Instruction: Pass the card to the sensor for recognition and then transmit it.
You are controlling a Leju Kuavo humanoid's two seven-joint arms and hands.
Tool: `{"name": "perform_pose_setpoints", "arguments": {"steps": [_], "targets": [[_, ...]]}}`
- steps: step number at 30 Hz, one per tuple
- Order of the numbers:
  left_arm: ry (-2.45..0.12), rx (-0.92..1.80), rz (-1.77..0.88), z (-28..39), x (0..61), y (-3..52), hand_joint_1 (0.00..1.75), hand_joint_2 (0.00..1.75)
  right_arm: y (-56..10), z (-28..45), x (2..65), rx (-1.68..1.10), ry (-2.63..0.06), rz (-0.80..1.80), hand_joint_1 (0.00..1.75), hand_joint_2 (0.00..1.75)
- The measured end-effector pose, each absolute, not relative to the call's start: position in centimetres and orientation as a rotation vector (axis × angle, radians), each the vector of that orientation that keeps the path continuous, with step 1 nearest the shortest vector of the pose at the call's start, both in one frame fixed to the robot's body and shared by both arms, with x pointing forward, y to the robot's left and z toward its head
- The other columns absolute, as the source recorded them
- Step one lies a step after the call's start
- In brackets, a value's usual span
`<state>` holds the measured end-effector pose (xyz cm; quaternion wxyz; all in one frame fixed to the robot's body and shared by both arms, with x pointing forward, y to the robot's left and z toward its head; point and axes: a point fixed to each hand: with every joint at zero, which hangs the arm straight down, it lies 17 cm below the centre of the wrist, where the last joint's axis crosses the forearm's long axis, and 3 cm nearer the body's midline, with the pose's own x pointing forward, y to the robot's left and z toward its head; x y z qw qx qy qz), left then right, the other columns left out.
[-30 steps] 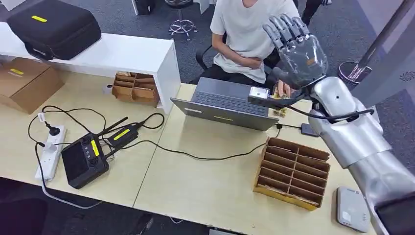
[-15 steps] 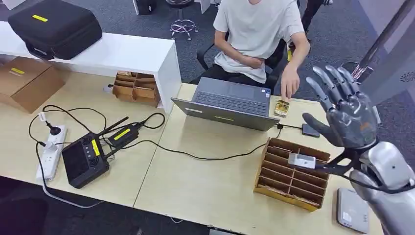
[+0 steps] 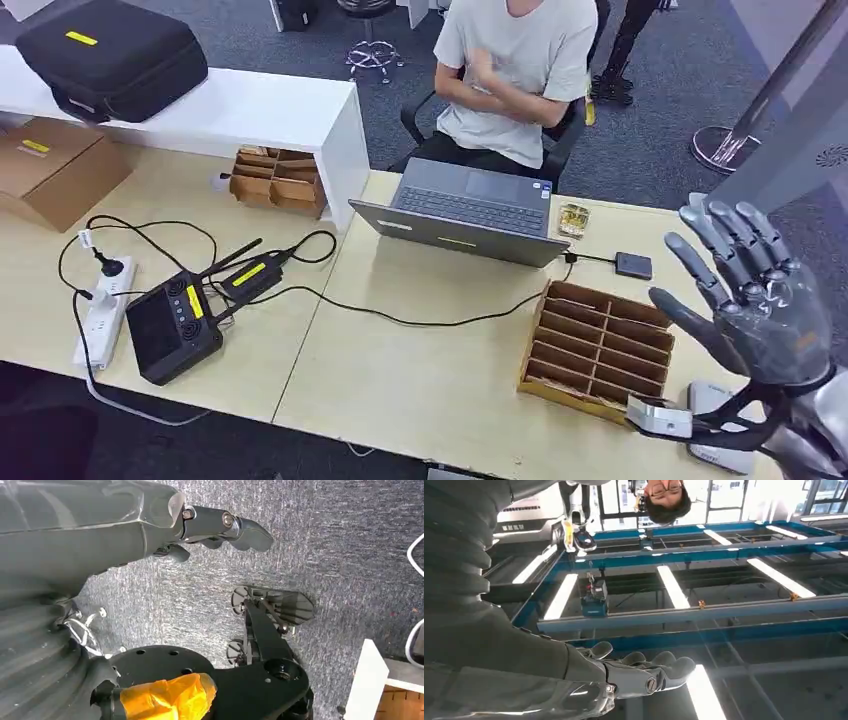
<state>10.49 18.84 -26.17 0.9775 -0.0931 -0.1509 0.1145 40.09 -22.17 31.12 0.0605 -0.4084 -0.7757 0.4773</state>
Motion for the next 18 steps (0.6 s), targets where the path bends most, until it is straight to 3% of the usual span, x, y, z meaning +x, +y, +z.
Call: {"name": "perform_pose_setpoints", "arguments": {"steps": [9, 18], "targets": [[-0.308, -0.181, 0.248, -26.2, 10.6, 19.0, 0.00, 1.75, -22.2, 30.1, 38.4, -1.193, -2.362, 1.464, 0.00, 1.75], [-0.315, -0.167, 0.319, -26.2, 10.8, 19.7, 0.00, 1.75, -21.4, 21.9, 32.2, -0.873, -2.298, 1.435, 0.00, 1.75]]}}
